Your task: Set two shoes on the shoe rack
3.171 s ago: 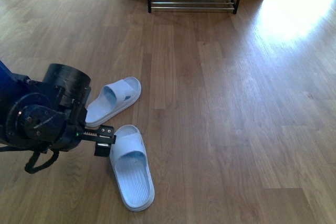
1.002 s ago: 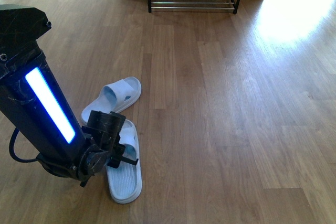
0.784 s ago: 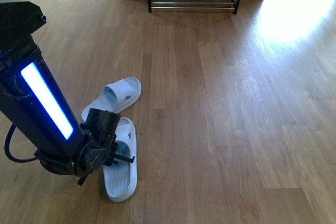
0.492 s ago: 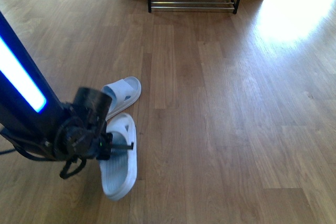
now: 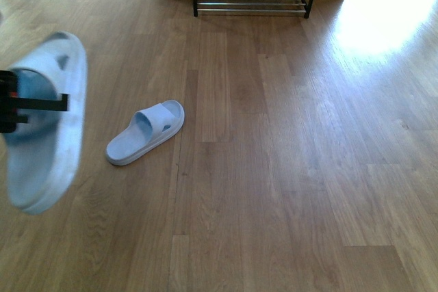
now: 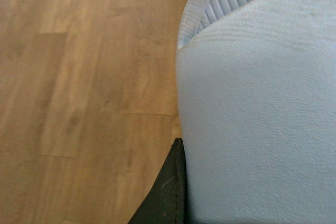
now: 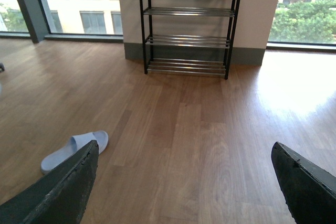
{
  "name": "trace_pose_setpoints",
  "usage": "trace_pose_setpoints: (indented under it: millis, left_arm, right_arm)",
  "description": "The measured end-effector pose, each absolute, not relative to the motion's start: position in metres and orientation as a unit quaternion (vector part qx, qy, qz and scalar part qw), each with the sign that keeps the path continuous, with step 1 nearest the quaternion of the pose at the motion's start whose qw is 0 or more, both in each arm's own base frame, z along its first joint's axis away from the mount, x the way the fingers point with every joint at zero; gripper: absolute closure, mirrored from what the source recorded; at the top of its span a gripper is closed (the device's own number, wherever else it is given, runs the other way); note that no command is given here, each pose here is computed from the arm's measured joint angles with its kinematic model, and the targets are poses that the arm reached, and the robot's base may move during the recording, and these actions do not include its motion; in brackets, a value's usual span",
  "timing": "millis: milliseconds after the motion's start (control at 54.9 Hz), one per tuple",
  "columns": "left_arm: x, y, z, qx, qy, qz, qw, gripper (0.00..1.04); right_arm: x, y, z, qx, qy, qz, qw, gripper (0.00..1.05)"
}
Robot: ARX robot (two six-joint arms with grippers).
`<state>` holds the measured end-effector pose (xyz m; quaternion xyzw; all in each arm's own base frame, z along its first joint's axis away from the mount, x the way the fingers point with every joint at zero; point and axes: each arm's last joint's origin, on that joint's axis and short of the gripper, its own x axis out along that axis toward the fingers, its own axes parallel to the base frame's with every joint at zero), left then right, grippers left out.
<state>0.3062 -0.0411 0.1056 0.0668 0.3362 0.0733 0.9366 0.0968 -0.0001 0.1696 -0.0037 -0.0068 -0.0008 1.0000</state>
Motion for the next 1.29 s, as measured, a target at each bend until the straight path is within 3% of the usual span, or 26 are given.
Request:
trace_pose_setpoints:
  millis: [164,419,601,1294]
  left_arm:
    - [0.247,-0.024,0.148,0.101,0.287,0.093,0.948,1.03]
    - [0.162,-0.008,0.169,0.137,0.21,0.125,0.96,1.03]
    - [0.125,0.012,0.177,0.119,0.0,0.17,0.978,1.03]
    - [0.124,0.012,0.173,0.134,0.005,0.168,0.977,1.03]
  right_arm:
    - [0.097,0.0,0.17,-0.004,-0.007,-0.001,1.0,0.09]
    - [0.097,0.0,0.17,-0.004,-0.007,-0.001,1.0,0.09]
    - [0.097,0.0,0.17,-0.004,-0.007,-0.001,1.0,0.09]
    - [0.097,0.0,0.17,-0.004,-0.007,-0.001,1.0,0.09]
